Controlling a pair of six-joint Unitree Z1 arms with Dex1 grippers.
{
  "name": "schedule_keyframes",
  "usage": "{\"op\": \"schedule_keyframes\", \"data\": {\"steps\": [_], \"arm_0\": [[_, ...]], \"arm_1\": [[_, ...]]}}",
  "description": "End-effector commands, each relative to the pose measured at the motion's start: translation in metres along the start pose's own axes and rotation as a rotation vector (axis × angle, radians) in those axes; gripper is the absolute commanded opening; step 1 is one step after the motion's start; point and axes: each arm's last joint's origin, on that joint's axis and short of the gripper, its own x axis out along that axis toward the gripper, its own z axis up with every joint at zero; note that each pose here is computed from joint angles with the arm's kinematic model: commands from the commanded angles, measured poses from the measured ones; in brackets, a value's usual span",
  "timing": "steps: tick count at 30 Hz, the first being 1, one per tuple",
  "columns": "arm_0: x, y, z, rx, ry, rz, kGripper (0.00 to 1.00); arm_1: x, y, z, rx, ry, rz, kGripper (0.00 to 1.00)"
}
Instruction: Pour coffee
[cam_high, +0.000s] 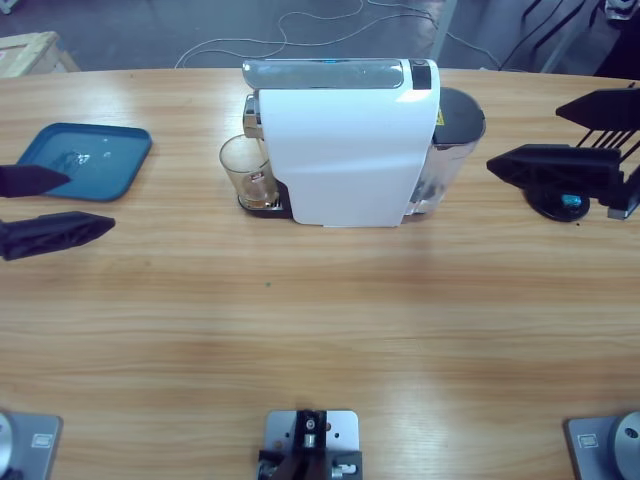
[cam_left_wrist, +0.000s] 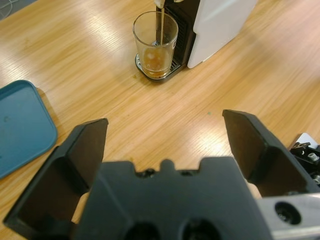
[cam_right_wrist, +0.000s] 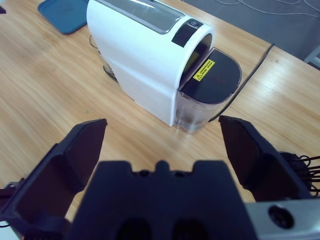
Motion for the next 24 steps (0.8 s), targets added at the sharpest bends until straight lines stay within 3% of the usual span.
{"op": "schedule_keyframes", "data": {"steps": [1,24], "arm_0": [[0.013,0.000,-0.010,0.011,0.084,-0.019,0.991],[0.019,0.001,-0.004,0.020,0.098,-0.030,0.991]], "arm_1": [[0.003,0.001,-0.013,-0.019,0.026,0.019,1.000],[0.001,0.000,-0.024,-0.019,0.024,0.019,1.000]]}}
